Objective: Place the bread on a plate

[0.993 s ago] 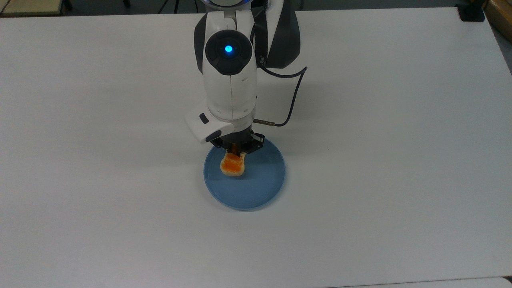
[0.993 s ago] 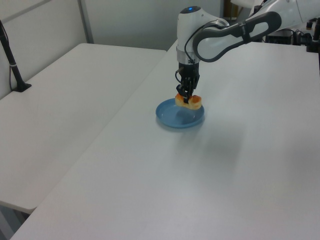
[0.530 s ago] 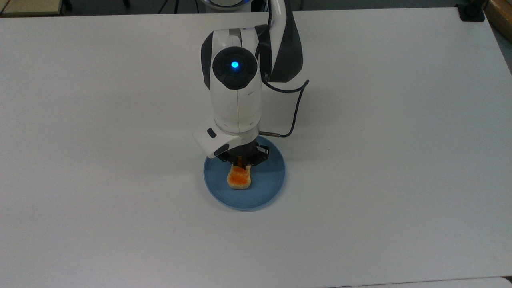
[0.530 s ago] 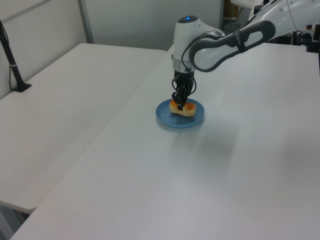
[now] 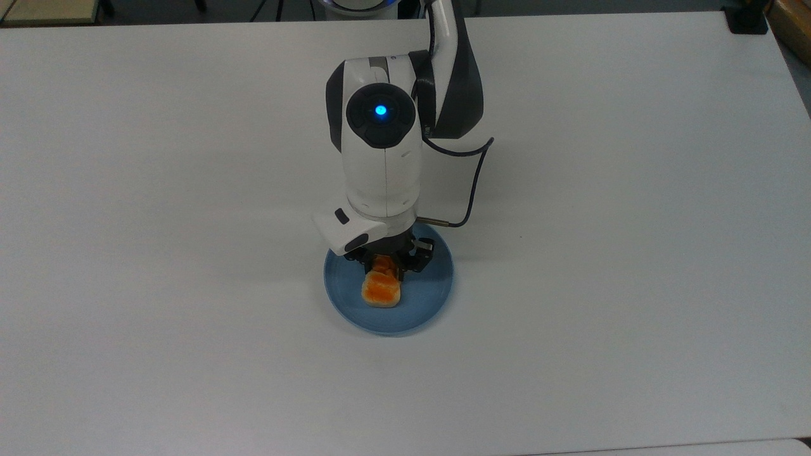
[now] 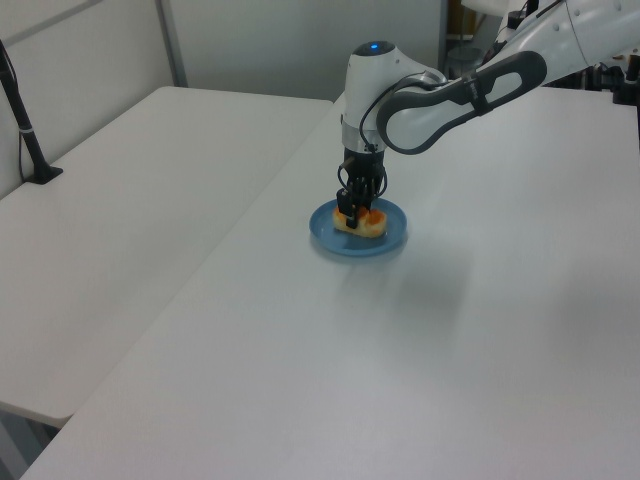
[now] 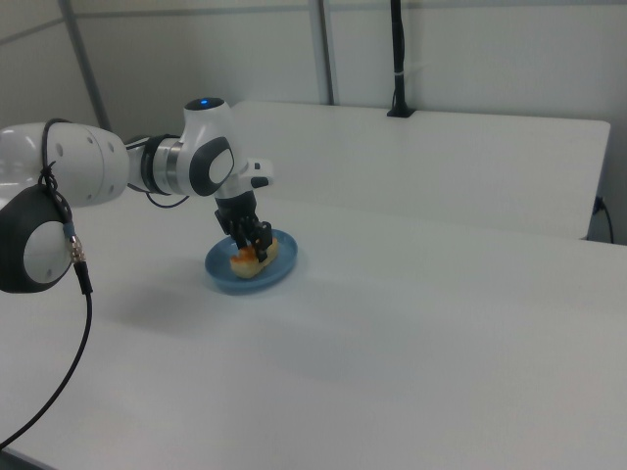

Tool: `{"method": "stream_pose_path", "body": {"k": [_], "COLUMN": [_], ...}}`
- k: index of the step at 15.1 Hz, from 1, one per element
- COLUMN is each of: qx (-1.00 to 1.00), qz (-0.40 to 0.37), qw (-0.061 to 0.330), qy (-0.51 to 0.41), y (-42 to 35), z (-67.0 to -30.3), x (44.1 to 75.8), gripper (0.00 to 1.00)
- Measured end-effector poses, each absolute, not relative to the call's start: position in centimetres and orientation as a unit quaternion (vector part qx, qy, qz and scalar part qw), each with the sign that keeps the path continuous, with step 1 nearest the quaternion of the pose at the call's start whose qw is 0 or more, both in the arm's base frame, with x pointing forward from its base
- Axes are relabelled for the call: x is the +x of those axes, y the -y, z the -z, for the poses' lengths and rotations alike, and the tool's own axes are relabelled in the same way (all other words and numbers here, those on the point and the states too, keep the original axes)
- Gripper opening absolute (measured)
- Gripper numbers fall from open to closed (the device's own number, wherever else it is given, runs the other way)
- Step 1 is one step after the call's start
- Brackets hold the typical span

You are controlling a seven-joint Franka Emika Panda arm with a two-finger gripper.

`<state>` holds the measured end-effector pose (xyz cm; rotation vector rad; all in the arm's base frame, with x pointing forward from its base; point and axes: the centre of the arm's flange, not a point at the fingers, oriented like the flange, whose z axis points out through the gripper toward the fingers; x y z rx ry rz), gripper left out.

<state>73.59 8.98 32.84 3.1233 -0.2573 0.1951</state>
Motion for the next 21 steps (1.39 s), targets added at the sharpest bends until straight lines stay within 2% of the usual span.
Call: {"method": "stream_pose_path", "body": {"k": [4,5,10,16,19,21], "qx": [0.993,0.992,0.99,0.985,0.989,0.991], "qz": [-0.079,-0.083,-0.051,-0.026,-0.032,-0.033], "qw": [-0.001,-0.001,0.009,0.017,0.019,0.02], "qy": [0.087,0.092,0.129,0.171,0.143,0.125], "y": [-8.8,-8.3,-3.3,3.7,6.0,6.1], "z": [-34.8,-35.9,-43.7,-56.5,-60.4,-61.4], "x": [73.9,74.0,71.7,64.7,60.6,58.5], "gripper": [0.97,1.0,1.0,1.0,1.0,1.0]}}
